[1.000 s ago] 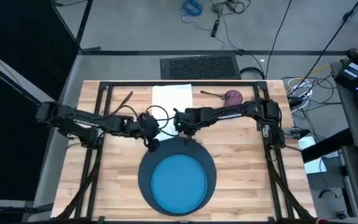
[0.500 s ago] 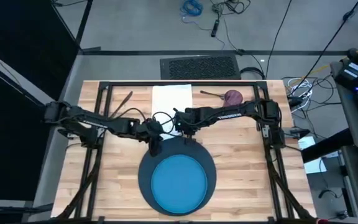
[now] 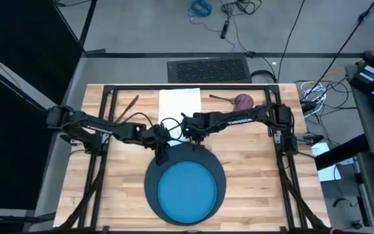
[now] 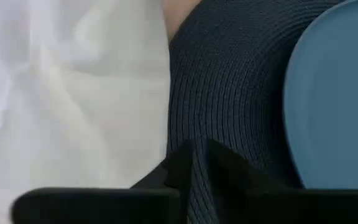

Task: Set table place
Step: Fold the white napkin

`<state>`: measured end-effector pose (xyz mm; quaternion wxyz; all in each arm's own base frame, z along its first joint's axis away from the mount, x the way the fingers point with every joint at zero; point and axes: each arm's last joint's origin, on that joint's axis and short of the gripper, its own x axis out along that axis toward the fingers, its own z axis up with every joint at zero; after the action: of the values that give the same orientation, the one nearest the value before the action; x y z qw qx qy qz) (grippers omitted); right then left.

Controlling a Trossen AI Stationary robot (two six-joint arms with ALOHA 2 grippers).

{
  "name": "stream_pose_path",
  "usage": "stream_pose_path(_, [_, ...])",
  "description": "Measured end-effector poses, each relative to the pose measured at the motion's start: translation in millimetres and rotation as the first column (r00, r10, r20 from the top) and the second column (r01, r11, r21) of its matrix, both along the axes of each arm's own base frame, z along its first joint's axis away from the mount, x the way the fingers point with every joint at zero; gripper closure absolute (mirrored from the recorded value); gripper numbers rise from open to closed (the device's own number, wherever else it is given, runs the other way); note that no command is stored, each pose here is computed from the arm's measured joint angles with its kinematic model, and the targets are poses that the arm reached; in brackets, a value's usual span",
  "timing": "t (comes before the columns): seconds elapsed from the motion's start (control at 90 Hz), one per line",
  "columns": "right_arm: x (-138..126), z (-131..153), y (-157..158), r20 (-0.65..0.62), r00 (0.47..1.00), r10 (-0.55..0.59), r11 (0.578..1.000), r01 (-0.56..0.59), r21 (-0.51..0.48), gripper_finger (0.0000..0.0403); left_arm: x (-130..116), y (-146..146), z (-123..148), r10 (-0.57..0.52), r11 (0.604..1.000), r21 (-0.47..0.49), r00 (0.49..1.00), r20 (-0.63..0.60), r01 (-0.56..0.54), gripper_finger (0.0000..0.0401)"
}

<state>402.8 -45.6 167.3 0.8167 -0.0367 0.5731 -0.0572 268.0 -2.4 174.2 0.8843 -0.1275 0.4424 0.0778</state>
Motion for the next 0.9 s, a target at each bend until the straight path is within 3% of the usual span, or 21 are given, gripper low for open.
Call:
stream_pose_path(0.189, [0.0,0.0,-0.1,0.001,1.0,-0.001,1.0,0.001,0.0,0.0403,0.0,2.3,0.2,0.078,0.996,0.039,0.997,0.005,-0.078,0.0267])
stream_pose_path(0.333, [0.0,0.0,-0.1,0.001,1.0,-0.002,1.0,0.002,0.0,0.0403,-0.2,3.0,0.1,0.101,0.993,0.057,0.995,0.006,-0.101,0.0235])
stream_pose_path(0.667, [-0.7,-0.3,0.0,-0.008,1.0,-0.002,1.0,0.002,0.001,0.0403,-11.3,3.3,-18.2,0.079,0.99,0.125,0.984,-0.163,-0.058,0.023])
stream_pose_path(0.9, [-0.7,-0.3,0.0,-0.008,1.0,-0.001,1.0,0.001,0.001,0.0403,-7.2,3.2,-30.0,0.078,0.99,0.128,0.978,-0.194,-0.054,0.023])
